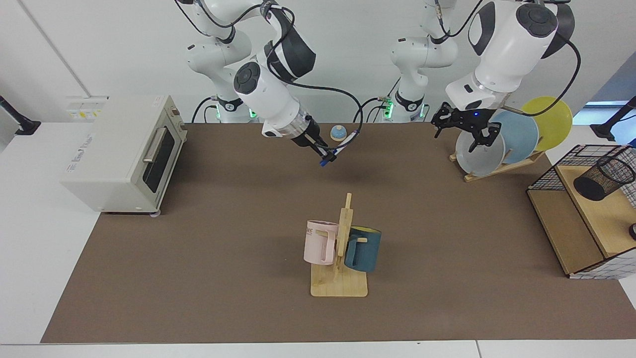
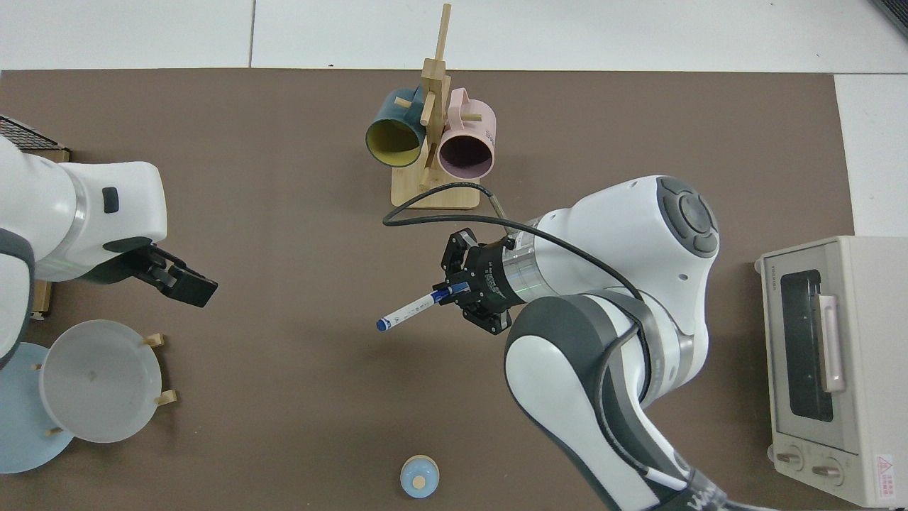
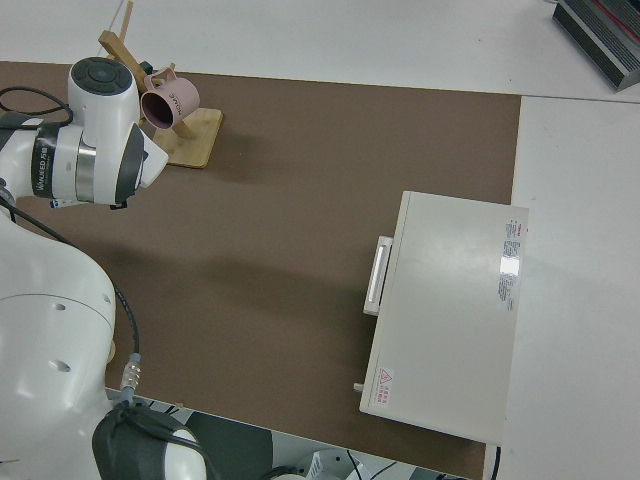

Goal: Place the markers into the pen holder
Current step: 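Carry the marker to the middle while the left gripper reaches toward it, then close the left gripper on the marker's capped end beside the right gripper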

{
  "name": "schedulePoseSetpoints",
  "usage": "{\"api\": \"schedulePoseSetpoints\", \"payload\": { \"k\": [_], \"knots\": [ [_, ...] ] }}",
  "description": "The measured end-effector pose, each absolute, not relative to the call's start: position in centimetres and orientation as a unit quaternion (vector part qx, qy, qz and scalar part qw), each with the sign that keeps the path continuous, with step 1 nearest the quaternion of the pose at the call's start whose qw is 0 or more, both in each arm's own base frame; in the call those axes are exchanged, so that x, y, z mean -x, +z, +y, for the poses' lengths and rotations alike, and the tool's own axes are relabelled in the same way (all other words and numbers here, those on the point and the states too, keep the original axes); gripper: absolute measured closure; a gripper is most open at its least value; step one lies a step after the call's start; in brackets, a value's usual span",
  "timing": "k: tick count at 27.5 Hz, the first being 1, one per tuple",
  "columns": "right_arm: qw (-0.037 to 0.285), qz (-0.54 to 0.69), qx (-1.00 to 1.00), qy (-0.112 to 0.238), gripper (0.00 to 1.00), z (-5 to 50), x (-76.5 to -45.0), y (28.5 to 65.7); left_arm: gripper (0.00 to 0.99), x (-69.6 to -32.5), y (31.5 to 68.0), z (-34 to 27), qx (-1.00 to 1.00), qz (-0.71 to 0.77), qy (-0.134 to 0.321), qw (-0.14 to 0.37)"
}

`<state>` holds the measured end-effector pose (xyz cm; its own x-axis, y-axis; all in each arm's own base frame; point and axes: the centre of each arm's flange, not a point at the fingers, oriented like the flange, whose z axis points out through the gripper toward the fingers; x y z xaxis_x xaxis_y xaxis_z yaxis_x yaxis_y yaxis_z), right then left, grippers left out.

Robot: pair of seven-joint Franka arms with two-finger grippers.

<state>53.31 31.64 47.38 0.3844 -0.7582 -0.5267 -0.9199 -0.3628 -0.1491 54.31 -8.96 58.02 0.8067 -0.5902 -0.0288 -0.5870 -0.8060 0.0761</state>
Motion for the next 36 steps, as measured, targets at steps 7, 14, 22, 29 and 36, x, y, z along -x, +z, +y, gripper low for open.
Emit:
{"api": "schedulePoseSetpoints", "payload": {
  "k": [7, 14, 22, 29, 36],
  "knots": [
    [0.214, 0.581, 0.759, 0.201, 0.84, 34.4, -52.3, 47.7, 0.004, -53.9, 58.1, -11.9, -0.896, -0.442, -0.016, 0.039],
    [0.259, 0.636, 0.694, 0.216, 0.84, 37.0, -51.7, 49.0, 0.004, -53.4, 57.9, -14.7, -0.828, -0.559, -0.003, 0.038],
    [0.263, 0.642, 0.684, 0.226, 0.84, 39.2, -50.3, 49.3, 0.004, -53.0, 57.3, -16.9, -0.767, -0.641, 0.012, 0.032],
    [0.26, 0.641, 0.685, 0.229, 0.84, 40.0, -49.7, 49.3, 0.004, -52.4, 57.6, -19.0, -0.702, -0.711, 0.027, 0.021],
    [0.259, 0.641, 0.685, 0.229, 0.84, 40.0, -49.6, 49.1, 0.004, -52.1, 57.2, -19.3, -0.662, -0.749, 0.03, 0.016]
  ]
}}
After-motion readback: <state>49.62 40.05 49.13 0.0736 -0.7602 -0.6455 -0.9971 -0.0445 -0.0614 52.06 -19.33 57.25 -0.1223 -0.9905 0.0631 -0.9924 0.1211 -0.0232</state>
